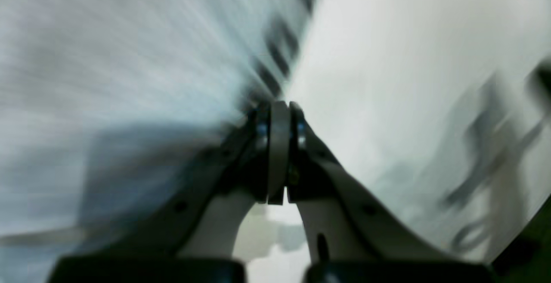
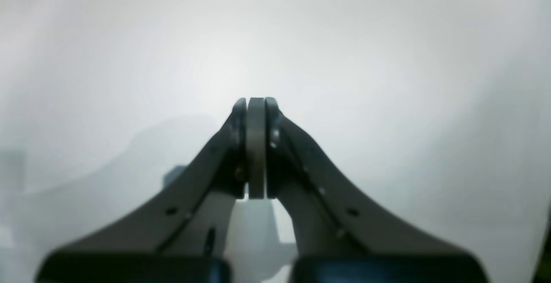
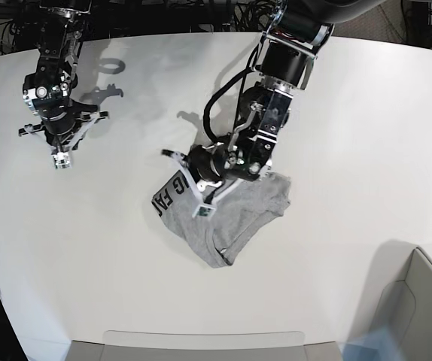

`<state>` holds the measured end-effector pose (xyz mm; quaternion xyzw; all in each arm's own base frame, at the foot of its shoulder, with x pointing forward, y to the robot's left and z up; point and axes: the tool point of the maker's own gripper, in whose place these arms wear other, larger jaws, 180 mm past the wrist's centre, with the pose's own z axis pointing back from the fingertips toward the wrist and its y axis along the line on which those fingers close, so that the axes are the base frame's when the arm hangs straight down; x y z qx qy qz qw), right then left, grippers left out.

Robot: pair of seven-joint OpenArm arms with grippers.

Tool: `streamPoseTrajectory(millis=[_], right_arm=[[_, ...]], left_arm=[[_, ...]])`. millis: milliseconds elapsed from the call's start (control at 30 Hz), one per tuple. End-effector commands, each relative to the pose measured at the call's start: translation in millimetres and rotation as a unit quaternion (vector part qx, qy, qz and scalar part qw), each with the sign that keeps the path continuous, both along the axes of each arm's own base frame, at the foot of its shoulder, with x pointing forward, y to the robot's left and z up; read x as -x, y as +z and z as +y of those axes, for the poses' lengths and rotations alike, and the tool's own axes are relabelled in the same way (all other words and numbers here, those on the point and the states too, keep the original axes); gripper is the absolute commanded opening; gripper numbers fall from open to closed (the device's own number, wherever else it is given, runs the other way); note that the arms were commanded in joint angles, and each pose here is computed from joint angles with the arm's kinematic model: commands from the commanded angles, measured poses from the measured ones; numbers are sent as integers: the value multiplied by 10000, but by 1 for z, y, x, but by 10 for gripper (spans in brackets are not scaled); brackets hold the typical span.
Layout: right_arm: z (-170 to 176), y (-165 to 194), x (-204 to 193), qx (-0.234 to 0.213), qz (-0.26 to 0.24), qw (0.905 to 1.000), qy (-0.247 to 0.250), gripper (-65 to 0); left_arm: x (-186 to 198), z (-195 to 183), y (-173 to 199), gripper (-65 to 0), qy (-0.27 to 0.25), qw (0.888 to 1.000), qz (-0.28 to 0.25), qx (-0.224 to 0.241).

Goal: Fold the T-shirt properly
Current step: 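Drag the folded shirt with the left gripper away from the right gripper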

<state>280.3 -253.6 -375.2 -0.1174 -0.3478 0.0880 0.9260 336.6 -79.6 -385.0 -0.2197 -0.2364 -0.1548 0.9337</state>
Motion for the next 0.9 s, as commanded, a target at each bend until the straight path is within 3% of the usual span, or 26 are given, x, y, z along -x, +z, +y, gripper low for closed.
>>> streamPoseTrajectory(millis=[0,100,233,333,500,600,733,867], right_arm=[[-2,12,-9,50,-213,9997,109,-650],[2,12,-7,49,-139,9990,427,-650],[3,11,-6,50,-88,9984,562,-650],[3,10,-4,41,-65,9984,560,-650],[9,8,-3,-26,-58,9983,571,-650],[11,6,-2,-38,-40,9982,592,-650],[8,6,-1,-18,-18,9983,578,-650],[9,5,-1,-19,-8,9983,576,-650]], left_arm=[[-10,0,10,-650,-39,9998,-215,36],[-3,15,-7,-650,-151,9994,-154,-272],[-8,63,-22,-650,156,9980,-90,-613],[-21,109,-24,-650,651,9950,-76,-753],[-42,169,-13,-650,1760,9833,-62,-460],[-50,183,8,-650,2025,9783,-298,-326],[-47,180,49,-650,1914,9780,-784,-275],[-48,167,99,-650,1855,9707,-1527,-22]])
